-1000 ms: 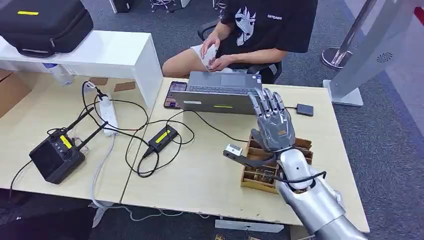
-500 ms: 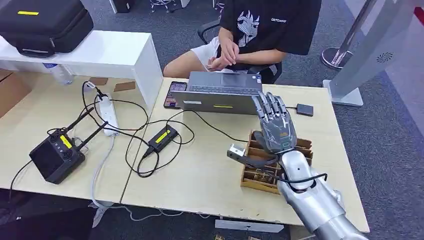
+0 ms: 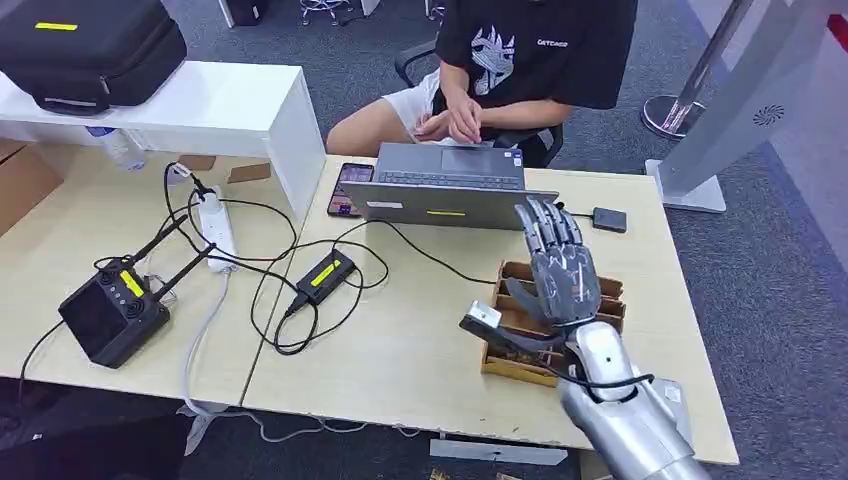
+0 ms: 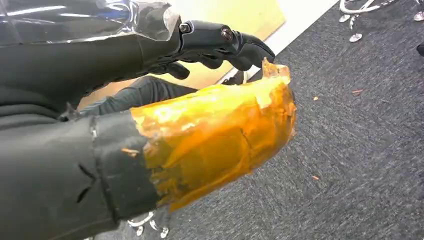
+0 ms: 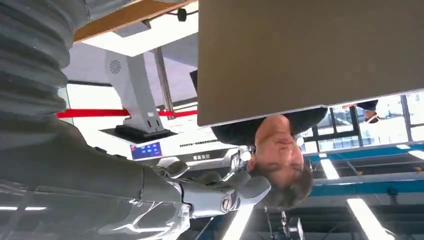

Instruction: Pass the card to the sensor for recognition and then transmit it.

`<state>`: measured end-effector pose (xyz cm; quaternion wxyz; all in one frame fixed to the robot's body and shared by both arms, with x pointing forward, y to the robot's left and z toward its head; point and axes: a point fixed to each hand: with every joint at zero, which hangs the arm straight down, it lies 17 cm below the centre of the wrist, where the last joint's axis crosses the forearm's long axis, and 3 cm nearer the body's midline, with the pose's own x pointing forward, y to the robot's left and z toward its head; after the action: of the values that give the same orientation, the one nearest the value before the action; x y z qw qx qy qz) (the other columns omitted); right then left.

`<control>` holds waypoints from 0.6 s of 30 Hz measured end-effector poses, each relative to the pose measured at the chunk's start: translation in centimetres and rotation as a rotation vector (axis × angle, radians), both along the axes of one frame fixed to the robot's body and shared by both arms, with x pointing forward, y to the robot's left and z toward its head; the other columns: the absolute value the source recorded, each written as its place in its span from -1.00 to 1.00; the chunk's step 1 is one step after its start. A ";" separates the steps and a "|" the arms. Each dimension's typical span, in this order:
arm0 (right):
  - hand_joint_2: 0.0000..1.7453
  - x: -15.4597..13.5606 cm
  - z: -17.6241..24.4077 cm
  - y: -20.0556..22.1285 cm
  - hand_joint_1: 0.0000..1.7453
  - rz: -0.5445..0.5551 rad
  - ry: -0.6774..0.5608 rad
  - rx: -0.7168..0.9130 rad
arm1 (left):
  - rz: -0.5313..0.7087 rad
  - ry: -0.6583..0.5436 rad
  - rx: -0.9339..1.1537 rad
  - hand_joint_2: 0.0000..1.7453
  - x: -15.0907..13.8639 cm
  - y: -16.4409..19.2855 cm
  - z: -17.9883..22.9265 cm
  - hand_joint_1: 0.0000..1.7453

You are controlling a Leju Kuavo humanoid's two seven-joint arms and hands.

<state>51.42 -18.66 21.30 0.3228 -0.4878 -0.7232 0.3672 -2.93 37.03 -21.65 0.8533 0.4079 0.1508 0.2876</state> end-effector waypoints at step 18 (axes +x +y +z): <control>1.00 -0.4 -0.3 -0.5 -1.00 0.005 0.008 0.013 | 0.000 0.000 0.000 -1.00 0.0 0.0 0.0 -1.00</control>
<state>50.98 -19.12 21.02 0.3280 -0.4826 -0.7253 0.3652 -2.93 37.03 -21.65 0.8533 0.4079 0.1508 0.2876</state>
